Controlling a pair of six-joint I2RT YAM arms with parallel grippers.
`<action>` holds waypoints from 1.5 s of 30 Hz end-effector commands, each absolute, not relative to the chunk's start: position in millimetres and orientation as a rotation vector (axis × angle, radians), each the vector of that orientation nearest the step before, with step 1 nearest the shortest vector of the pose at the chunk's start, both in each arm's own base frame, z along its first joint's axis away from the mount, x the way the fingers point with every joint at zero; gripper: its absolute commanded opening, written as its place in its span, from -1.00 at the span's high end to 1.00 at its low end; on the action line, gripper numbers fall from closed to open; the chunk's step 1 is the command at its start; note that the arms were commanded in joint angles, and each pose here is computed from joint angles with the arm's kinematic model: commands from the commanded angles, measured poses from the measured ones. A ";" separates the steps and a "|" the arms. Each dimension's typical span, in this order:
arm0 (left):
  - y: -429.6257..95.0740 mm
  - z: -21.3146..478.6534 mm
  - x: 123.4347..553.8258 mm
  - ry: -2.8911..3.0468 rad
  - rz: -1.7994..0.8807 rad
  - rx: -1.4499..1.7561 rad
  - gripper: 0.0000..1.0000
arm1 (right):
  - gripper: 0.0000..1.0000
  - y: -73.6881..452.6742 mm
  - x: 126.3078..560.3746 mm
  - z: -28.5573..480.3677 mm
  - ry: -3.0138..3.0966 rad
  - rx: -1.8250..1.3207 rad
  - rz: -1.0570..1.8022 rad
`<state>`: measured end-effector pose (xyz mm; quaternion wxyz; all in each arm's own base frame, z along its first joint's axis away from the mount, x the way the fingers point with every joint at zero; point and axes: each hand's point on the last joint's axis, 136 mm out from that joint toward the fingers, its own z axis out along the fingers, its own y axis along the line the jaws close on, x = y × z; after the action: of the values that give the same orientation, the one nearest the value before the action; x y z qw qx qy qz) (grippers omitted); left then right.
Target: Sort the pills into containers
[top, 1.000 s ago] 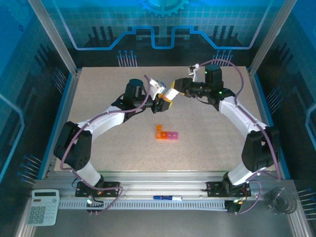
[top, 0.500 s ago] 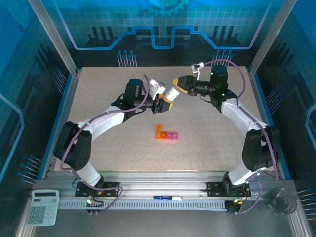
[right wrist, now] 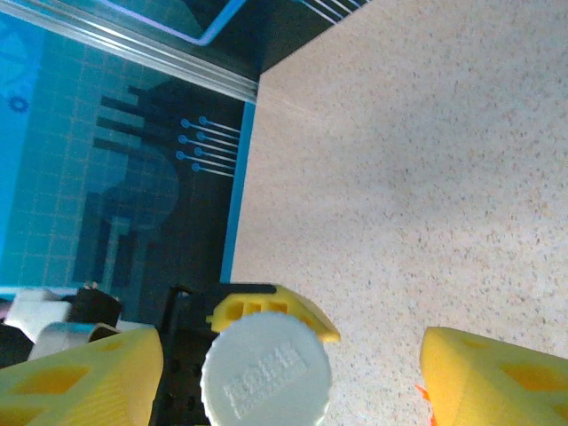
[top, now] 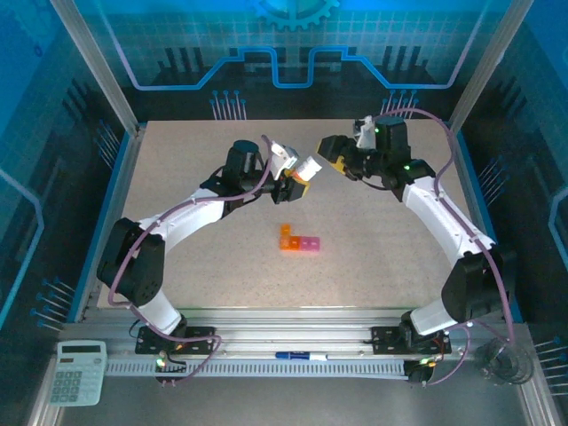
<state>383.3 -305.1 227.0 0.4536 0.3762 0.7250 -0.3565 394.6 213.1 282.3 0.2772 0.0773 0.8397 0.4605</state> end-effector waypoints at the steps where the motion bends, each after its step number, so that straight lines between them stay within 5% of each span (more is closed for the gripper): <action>1: -308.2 239.2 388.3 1.748 -0.847 0.957 1.00 | -0.54 221.0 395.4 282.3 2.289 0.214 1.205; 9: -310.2 237.2 387.3 1.754 -0.854 0.959 1.00 | -0.39 239.5 393.6 280.5 2.304 0.161 1.236; 21: -313.0 241.4 387.2 1.743 -0.886 0.939 1.00 | 0.11 244.0 391.9 288.7 2.224 -0.005 1.218; 31: -308.4 270.5 378.0 1.669 -1.089 0.876 1.00 | -0.08 244.4 376.6 324.1 1.840 -0.453 1.434; 39: -306.8 263.4 380.9 1.693 -1.048 0.886 1.00 | -0.55 230.2 380.9 334.2 1.848 -0.327 1.415; 45: -303.4 252.6 385.5 1.719 -0.959 0.909 1.00 | -0.56 206.6 395.8 324.9 1.971 -0.001 1.341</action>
<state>384.0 -306.1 248.8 0.4544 0.3557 0.7049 -0.4124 388.8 222.3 321.9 0.3682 -0.0692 0.7527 0.5413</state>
